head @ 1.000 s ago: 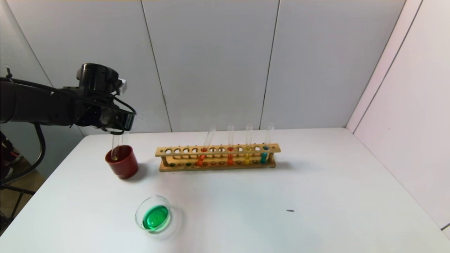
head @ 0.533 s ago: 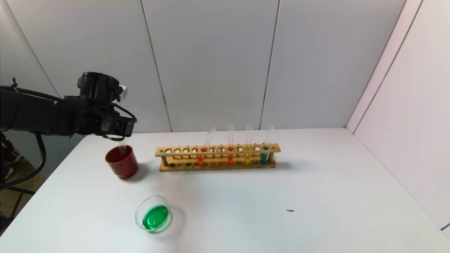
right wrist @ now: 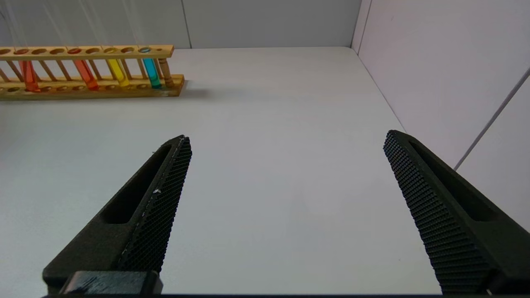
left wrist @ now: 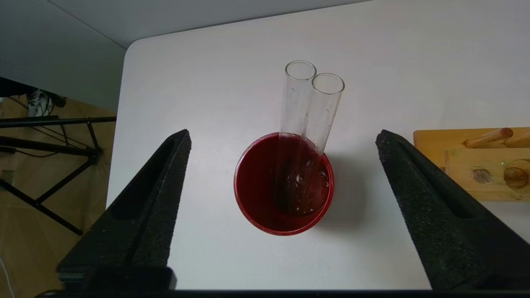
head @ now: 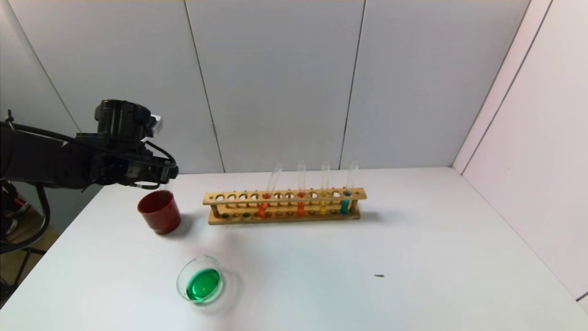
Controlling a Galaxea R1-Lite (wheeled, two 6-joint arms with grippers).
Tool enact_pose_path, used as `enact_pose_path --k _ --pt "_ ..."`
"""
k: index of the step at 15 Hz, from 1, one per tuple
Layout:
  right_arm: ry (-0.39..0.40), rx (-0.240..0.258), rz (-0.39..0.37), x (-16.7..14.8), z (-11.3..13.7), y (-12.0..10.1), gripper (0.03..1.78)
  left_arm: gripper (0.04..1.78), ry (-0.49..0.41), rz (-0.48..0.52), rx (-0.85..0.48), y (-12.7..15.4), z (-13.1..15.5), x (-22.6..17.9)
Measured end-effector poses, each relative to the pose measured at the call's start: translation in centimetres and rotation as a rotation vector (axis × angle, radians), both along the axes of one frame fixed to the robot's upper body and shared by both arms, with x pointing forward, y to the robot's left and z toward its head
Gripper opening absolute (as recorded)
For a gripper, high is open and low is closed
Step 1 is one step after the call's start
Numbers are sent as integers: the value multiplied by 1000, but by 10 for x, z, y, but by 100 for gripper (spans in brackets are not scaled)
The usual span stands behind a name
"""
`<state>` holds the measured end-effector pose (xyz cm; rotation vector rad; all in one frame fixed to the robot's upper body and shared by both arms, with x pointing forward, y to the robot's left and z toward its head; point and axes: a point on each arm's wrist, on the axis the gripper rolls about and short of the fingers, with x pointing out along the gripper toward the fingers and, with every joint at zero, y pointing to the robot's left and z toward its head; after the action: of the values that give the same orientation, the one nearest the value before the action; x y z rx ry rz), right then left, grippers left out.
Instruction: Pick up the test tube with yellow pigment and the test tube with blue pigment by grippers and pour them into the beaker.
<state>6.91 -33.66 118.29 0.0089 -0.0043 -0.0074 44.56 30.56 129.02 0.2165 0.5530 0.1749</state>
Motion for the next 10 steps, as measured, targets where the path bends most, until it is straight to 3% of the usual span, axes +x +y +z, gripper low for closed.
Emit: enact_pose_path --k 2,5,10 --pt "0 0 0 0 0 0 170 173 -30 2 -1 1 12 -12" --pt "0 0 0 0 0 0 170 175 -106 4 8 6 45 -42" --pt "0 0 0 0 0 0 170 175 -207 27 18 21 102 -133"
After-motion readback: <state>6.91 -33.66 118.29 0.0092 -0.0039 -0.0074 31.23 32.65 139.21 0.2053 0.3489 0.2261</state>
